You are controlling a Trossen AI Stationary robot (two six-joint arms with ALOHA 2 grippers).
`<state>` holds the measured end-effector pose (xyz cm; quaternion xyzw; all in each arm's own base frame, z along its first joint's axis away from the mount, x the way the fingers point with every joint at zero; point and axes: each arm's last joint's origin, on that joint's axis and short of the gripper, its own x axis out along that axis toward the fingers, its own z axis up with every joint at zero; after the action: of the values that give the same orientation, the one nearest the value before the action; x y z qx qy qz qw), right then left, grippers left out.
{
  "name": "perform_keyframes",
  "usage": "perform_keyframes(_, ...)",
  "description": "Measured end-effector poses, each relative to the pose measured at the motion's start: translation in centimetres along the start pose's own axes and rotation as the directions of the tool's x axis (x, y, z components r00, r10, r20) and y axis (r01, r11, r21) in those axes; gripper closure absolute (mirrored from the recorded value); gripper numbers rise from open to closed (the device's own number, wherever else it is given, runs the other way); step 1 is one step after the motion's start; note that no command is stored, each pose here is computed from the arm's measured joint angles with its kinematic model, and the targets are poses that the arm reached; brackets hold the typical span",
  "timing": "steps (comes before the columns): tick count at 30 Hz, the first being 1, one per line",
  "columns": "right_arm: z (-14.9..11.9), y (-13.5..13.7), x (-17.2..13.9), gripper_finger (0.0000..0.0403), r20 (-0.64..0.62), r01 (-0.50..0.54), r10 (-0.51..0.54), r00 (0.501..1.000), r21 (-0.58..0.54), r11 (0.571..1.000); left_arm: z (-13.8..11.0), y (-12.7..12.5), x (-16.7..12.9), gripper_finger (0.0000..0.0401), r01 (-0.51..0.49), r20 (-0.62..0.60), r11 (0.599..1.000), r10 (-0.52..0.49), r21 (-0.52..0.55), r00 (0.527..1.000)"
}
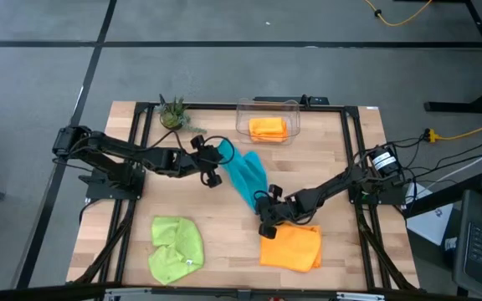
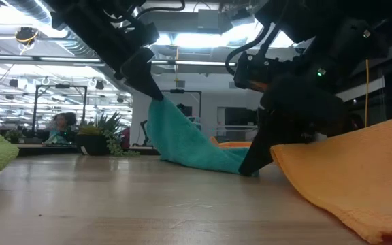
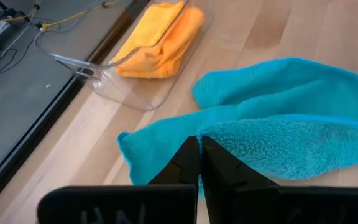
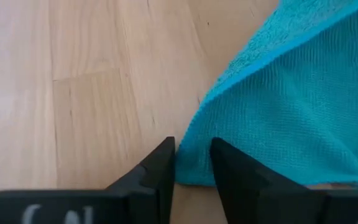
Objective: Fold microfiber towels
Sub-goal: Fold the blue towel on the table
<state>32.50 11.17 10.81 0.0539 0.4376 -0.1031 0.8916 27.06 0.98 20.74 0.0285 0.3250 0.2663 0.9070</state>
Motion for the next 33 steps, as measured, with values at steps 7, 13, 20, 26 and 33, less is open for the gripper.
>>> perform_keyframes(7,0.1,-0.2,-0.4,0.0390,-0.007,0.003,-0.003,1.000,-0.004,1.000,-0.2,-0.2,-0.2,0.0401,0.006,-0.013,1.000,-0.006,0.023,1.000)
perform_keyframes(13,1.2,-0.8,-3.1,0.0396,0.015,0.009,-0.009,1.000,0.000,1.000,1.2,-0.5,-1.4,0.0401,0.031,0.033,0.997,-0.033,0.069,0.999)
perform_keyframes(20,3.3,-2.4,-9.2,0.0399,0.110,0.075,-0.075,0.991,0.001,0.997,5.2,-0.3,-5.5,0.0401,0.061,0.102,0.988,-0.075,0.142,0.992)
perform_keyframes(26,5.5,-4.1,-16.4,0.0400,0.245,0.172,-0.166,0.955,-0.002,0.985,8.1,0.4,-10.5,0.0401,0.052,0.110,0.981,-0.074,0.189,0.991)
perform_keyframes(33,7.6,-4.9,-22.3,0.0401,0.370,0.194,-0.172,0.913,-0.023,0.981,10.1,0.3,-16.4,0.0401,0.166,0.198,0.960,-0.213,0.227,0.957)
